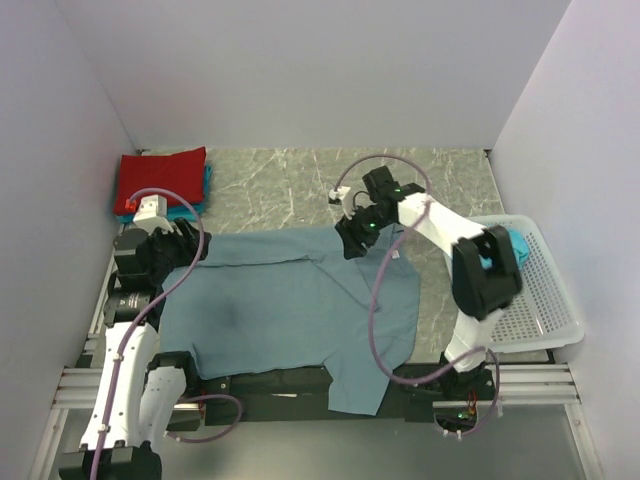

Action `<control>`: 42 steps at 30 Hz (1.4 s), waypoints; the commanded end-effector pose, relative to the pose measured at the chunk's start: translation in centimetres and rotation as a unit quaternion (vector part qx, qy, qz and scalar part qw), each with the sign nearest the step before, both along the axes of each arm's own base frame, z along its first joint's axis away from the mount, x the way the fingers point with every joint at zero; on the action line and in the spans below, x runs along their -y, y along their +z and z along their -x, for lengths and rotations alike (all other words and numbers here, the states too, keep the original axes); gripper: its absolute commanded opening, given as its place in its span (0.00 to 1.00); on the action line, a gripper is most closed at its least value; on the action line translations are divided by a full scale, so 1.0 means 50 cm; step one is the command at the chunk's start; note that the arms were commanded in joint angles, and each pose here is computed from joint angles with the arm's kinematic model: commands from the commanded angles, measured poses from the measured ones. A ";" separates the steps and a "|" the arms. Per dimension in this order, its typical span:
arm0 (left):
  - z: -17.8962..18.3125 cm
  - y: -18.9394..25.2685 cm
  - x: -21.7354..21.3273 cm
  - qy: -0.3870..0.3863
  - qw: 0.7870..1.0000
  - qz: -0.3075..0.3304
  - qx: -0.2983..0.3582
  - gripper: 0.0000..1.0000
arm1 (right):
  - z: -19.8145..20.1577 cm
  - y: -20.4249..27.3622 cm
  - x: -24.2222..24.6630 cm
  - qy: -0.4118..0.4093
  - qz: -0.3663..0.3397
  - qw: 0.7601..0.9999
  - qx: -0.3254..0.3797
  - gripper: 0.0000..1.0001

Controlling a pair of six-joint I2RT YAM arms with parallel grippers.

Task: Fold and stack the t-shirts
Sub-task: Fold the tshirt

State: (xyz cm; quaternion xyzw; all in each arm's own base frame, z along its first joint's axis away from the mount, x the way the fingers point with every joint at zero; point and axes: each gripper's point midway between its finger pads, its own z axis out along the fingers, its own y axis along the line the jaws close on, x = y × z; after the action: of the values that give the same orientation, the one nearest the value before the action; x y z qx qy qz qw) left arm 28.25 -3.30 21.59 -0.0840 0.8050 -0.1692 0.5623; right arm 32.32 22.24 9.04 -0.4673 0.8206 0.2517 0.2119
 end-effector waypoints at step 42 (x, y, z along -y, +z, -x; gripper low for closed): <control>-0.009 0.055 0.005 -0.009 0.999 -0.007 0.043 0.61 | -0.060 -0.078 -0.007 -0.036 0.067 0.996 -0.036 0.22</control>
State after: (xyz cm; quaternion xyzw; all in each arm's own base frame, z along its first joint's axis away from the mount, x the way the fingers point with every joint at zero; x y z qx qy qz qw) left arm 28.34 -3.33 21.73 -0.0816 0.8033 -0.1695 0.5651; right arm 34.31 21.87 2.94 -0.4342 0.8673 0.2101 0.1232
